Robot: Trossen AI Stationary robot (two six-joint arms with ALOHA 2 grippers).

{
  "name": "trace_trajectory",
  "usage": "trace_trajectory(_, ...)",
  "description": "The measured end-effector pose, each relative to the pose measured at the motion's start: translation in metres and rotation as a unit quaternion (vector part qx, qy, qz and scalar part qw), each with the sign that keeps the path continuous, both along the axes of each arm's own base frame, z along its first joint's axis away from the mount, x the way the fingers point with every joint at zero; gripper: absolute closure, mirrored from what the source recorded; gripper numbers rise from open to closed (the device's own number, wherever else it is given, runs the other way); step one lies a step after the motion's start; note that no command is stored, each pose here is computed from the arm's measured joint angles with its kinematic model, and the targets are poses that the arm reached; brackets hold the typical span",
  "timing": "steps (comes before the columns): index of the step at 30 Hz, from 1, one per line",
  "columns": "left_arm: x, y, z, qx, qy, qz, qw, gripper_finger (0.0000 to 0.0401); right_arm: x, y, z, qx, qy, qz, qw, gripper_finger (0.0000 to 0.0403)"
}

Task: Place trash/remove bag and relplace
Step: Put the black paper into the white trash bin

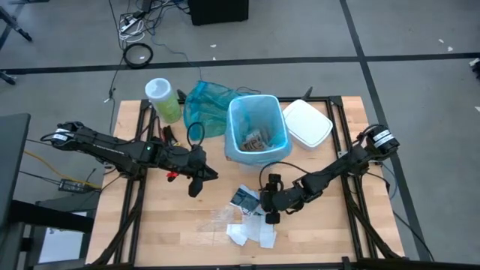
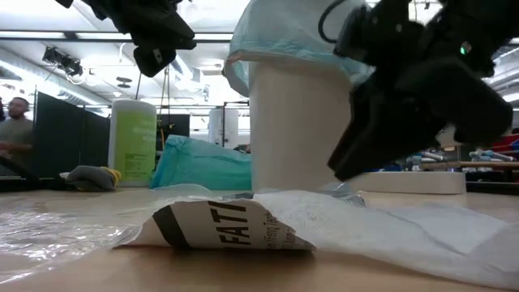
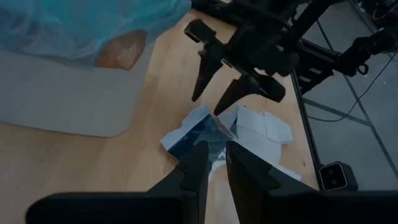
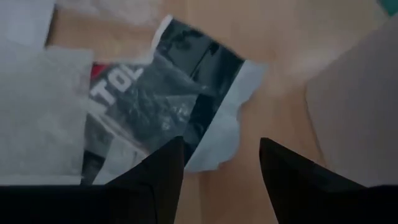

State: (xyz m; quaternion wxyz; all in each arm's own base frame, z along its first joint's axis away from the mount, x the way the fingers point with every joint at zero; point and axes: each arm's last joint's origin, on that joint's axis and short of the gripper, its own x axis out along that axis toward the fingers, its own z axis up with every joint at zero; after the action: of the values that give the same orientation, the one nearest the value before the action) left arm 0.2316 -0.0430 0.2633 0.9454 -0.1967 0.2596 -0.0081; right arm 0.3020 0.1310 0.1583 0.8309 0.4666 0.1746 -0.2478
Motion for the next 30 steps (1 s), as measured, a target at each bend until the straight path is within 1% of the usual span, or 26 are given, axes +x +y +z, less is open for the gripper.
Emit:
trace_trajectory(4, 0.0, 0.0, 0.0, 0.009, 0.001, -0.005, 1.0, 0.0335, 0.001, 0.0, -0.006, 0.007, 0.005, -0.002, 1.0, 0.0208)
trace_trajectory(9, 0.0, 0.001, -0.001, 0.016, 0.002, 0.002, 1.0, 0.0335, 0.005, -0.003, -0.012, 0.005, 0.012, -0.008, 1.0, 0.0208)
trace_trajectory(13, -0.001, 0.001, -0.002, 0.018, 0.007, 0.003, 1.0, 0.0335, 0.009, -0.007, -0.018, 0.022, 0.019, -0.005, 1.0, 0.0214)
trace_trajectory(15, -0.001, 0.001, -0.002, 0.019, 0.012, 0.003, 1.0, 0.0335, 0.011, -0.01, -0.022, 0.05, 0.031, 0.0, 0.998, 0.0232)
trace_trajectory(16, -0.001, 0.001, -0.003, 0.02, 0.013, 0.004, 1.0, 0.0335, 0.012, -0.011, -0.023, 0.06, 0.032, 0.003, 0.998, 0.025)
trace_trajectory(18, -0.001, 0.001, -0.003, 0.022, 0.013, 0.006, 1.0, 0.0335, 0.013, -0.013, -0.023, 0.072, 0.036, 0.017, 0.997, 0.0304)
trace_trajectory(20, -0.001, 0.001, -0.003, 0.027, 0.012, 0.006, 1.0, 0.0335, 0.015, -0.014, -0.023, 0.066, 0.039, 0.031, 0.997, 0.037)
trace_trajectory(21, -0.001, 0.001, -0.003, 0.03, 0.012, 0.004, 0.999, 0.0335, 0.015, -0.015, -0.022, 0.062, 0.038, 0.036, 0.997, 0.0385)
trace_trajectory(27, -0.002, 0.002, -0.004, 0.043, 0.017, 0.012, 0.999, 0.0335, 0.019, -0.015, -0.016, 0.068, 0.012, 0.037, 0.997, 0.0401)
trace_trajectory(30, -0.002, 0.003, -0.005, 0.047, 0.022, 0.017, 0.999, 0.0335, 0.023, -0.012, -0.005, 0.057, 0.0, 0.05, 0.997, 0.0402)
